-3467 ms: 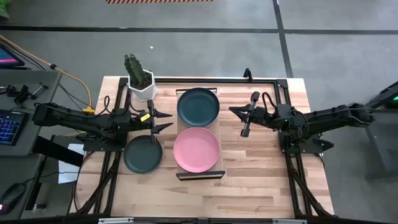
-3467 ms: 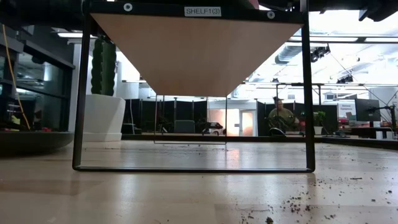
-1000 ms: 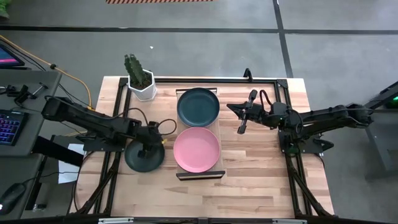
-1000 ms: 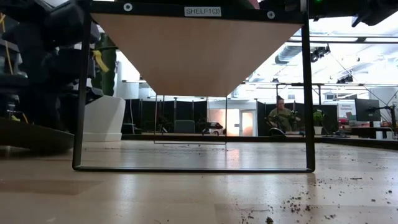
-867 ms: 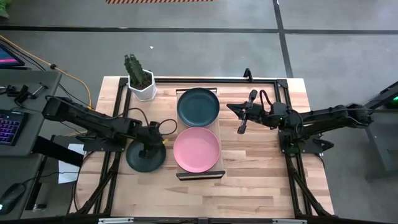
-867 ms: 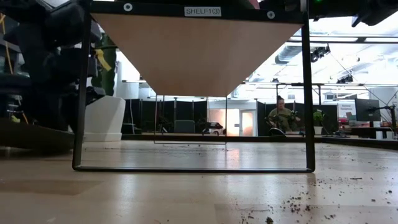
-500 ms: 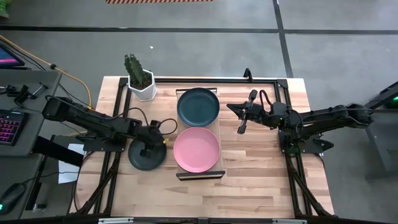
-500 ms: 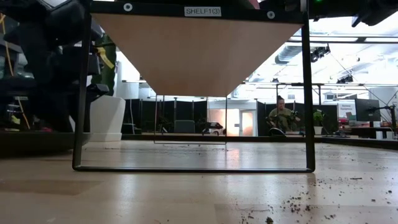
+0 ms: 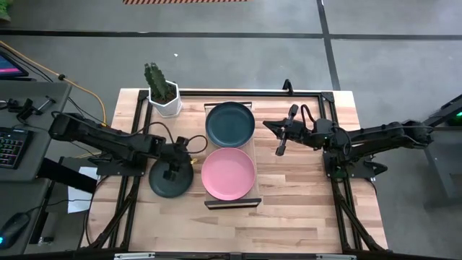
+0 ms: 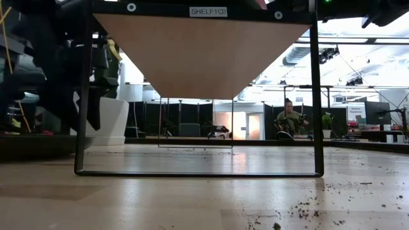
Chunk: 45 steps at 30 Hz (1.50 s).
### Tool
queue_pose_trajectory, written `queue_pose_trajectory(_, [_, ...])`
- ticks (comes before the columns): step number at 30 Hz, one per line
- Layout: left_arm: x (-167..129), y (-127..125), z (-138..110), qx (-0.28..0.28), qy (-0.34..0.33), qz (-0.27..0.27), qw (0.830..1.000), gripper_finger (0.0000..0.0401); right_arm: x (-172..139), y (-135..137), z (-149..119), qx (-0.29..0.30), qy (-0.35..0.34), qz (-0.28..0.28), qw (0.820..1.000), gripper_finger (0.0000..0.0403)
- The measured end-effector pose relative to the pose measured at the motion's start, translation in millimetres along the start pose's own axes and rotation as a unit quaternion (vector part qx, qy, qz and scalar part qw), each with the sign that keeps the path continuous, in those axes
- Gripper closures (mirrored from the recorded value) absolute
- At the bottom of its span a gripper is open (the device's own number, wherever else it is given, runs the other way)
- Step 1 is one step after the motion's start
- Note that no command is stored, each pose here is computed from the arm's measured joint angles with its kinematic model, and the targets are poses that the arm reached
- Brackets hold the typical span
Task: Place and stack plates onto a shelf
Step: Stack the black plate on top of the light pink plate on the shelf
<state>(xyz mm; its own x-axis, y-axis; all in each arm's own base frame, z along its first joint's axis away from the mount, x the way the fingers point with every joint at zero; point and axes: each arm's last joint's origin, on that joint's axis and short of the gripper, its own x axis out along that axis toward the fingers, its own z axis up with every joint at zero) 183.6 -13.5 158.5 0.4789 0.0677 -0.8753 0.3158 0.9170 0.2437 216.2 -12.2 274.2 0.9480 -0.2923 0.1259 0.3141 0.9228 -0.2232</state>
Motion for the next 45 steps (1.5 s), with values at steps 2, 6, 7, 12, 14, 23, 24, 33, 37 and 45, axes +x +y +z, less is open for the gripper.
queue_pose_trajectory(2, [0.3, 1.5, -1.7, 0.001, 0.005, -0.002, 1.000, 0.0259, 0.0, 0.0, -0.1, 0.000, 0.000, 0.000, 1.000, 0.0403])
queue_pose_trajectory(6, [0.9, 7.3, -3.5, 0.011, 0.008, 0.005, 1.000, 0.0259, 0.0, 0.0, -0.1, 0.000, 0.000, 0.000, 1.000, 0.0403])
queue_pose_trajectory(7, [1.6, 9.2, -4.3, 0.010, 0.010, 0.007, 1.000, 0.0259, 0.0, 0.0, -0.1, 0.000, 0.000, 0.000, 1.000, 0.0403])
queue_pose_trajectory(12, [10.1, 14.8, -8.4, 0.000, 0.031, -0.007, 0.999, 0.0259, 0.0, 0.0, 0.0, 0.000, 0.001, 0.000, 1.000, 0.0403])
queue_pose_trajectory(14, [14.9, 15.2, -9.2, 0.003, 0.038, -0.019, 0.999, 0.0259, 0.0, 0.0, -0.2, 0.000, 0.001, 0.000, 1.000, 0.0403])
queue_pose_trajectory(23, [30.7, 15.3, -6.9, 0.015, 0.045, -0.027, 0.999, 0.0259, 0.0, 0.1, -0.4, 0.000, 0.002, 0.000, 1.000, 0.0403])
queue_pose_trajectory(24, [31.3, 15.3, -6.7, 0.015, 0.046, -0.028, 0.998, 0.0259, 0.0, 0.1, -0.4, 0.000, 0.002, 0.000, 1.000, 0.0403])
queue_pose_trajectory(33, [31.0, 15.2, -6.8, 0.003, 0.046, -0.029, 0.999, 0.0277, 0.0, 0.2, -0.7, -0.001, 0.003, 0.001, 1.000, 0.0403])
queue_pose_trajectory(37, [30.8, 15.3, -6.8, 0.003, 0.046, -0.028, 0.999, 0.0315, 0.0, 0.2, -0.7, -0.001, 0.003, 0.001, 1.000, 0.0403])
queue_pose_trajectory(45, [21.5, 21.0, 4.3, -0.002, 0.061, -0.030, 0.998, 0.0391, 0.0, 0.2, -0.7, -0.001, 0.003, 0.001, 1.000, 0.0403])
